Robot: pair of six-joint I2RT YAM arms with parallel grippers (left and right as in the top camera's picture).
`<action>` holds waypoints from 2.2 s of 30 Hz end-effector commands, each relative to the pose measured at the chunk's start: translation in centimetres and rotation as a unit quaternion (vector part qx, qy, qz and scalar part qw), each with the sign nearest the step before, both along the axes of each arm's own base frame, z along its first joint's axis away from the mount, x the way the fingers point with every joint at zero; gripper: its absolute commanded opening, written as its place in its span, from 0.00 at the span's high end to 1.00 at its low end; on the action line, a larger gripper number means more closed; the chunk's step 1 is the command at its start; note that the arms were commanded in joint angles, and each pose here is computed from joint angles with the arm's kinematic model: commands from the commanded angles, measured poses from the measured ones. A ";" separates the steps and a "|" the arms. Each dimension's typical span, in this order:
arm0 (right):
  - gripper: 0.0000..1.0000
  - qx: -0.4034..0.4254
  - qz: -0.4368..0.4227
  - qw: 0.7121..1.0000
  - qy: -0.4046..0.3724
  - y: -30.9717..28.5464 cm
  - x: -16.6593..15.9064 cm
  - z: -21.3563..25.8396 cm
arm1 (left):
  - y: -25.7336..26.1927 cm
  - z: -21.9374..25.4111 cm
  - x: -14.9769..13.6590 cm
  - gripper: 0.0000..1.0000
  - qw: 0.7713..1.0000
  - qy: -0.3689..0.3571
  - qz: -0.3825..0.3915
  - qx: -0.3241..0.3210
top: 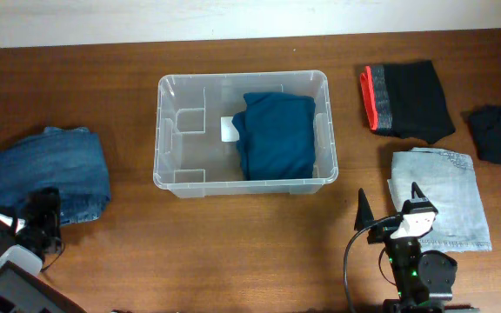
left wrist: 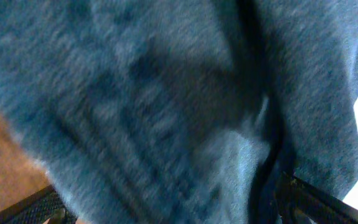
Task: Pack container
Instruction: 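Lift the blue jeans with the left gripper off the table, then carry the blue jeans right and lower them into the container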
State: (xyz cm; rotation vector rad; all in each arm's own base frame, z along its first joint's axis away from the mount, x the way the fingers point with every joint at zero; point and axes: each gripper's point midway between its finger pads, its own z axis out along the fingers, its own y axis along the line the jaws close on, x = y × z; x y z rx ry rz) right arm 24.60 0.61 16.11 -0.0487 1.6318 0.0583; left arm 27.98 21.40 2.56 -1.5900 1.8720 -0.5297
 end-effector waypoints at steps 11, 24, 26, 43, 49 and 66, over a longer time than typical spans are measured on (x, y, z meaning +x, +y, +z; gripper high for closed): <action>0.01 -0.001 0.000 1.000 0.000 -0.1 0.0 -0.1 | -0.5 -2.3 0.3 0.00 1.000 -0.001 -0.008 -0.027; 0.01 -0.001 0.000 1.000 0.000 -0.1 0.0 -0.1 | -0.8 -2.3 0.3 0.67 0.999 -0.004 -0.012 -0.033; 0.01 -0.001 0.000 1.000 0.000 -0.1 0.0 -0.1 | -1.1 -2.0 0.6 0.75 0.999 -0.015 -0.020 -0.037; 0.01 -0.001 0.000 1.000 0.000 -0.1 0.0 -0.1 | -2.0 7.5 5.2 0.99 0.972 -0.197 -0.130 -0.003; 0.01 -0.001 0.000 1.000 0.000 -0.1 0.0 -0.1 | -2.4 15.2 5.8 0.99 0.948 -0.267 -0.161 0.058; 0.01 -0.001 0.000 1.000 0.000 -0.1 0.0 -0.1 | -10.3 38.1 2.1 0.99 0.819 -0.489 -0.247 0.170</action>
